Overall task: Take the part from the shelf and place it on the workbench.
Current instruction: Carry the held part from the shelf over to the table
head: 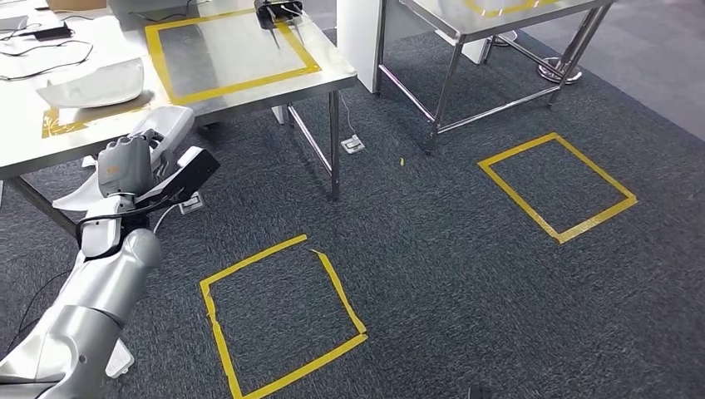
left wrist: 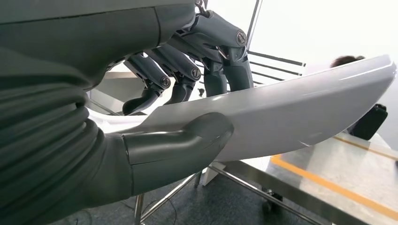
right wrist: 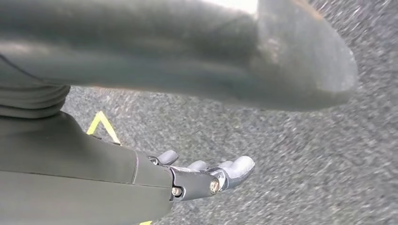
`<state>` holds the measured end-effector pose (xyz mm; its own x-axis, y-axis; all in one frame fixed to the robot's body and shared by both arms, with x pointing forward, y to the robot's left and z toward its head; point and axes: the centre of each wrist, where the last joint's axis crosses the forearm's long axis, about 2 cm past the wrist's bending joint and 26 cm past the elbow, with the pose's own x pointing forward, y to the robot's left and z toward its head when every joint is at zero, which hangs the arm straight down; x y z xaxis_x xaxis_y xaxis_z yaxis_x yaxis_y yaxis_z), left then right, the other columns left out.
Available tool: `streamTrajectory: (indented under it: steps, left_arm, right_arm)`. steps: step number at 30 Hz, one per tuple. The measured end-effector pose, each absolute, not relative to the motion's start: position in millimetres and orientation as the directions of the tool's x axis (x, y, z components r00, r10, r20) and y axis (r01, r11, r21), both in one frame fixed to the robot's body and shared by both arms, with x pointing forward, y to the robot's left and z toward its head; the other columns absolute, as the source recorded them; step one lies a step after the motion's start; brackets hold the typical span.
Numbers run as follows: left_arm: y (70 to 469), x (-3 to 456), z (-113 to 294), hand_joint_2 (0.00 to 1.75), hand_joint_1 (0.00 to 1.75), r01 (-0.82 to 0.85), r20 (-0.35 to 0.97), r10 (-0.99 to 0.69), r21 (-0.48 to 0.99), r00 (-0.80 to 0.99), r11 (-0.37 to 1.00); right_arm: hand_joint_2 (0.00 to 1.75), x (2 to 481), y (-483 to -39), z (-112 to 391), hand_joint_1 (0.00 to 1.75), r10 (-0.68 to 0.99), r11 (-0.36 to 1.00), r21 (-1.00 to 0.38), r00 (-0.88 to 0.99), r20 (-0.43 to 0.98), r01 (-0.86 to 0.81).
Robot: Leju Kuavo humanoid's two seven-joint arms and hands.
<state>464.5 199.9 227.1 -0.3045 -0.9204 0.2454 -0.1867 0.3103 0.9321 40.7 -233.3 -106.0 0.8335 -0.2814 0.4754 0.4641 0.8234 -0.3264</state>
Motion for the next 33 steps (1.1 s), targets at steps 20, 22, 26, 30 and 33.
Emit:
streamTrajectory:
  steps: [20, 22, 26, 30, 33]
  left_arm:
    - [203.2, 465.8, 228.8, 1.75, 1.75, -0.187, 0.239, -0.922, 0.934, -0.304, 0.304]
    - [201.8, 466.8, 232.1, 1.75, 1.75, -0.193, 0.236, -0.922, 0.933, -0.308, 0.304]
    - [198.0, 467.5, 235.3, 1.75, 1.75, -0.196, 0.231, -0.922, 0.934, -0.31, 0.3]
    - [196.2, 466.9, 234.1, 1.75, 1.75, -0.188, 0.223, -0.926, 0.939, -0.305, 0.289]
    - [194.9, 467.0, 234.4, 1.75, 1.75, -0.182, 0.214, -0.928, 0.944, -0.304, 0.277]
  right_arm:
    - [0.0, 42.6, -233.4, -105.8, 0.0, -0.276, 0.827, -0.326, 0.835, 0.475, 0.459]
    - [0.0, 42.6, -233.9, -105.8, 0.0, -0.276, 0.826, -0.327, 0.835, 0.475, 0.459]
    - [0.0, 43.3, -234.2, -105.8, 0.0, -0.276, 0.827, -0.326, 0.835, 0.476, 0.459]
    - [0.0, 40.7, -234.3, -106.1, 0.0, -0.277, 0.827, -0.328, 0.838, 0.47, 0.457]
    - [0.0, 39.1, -235.0, -106.3, 0.0, -0.276, 0.826, -0.33, 0.84, 0.468, 0.456]
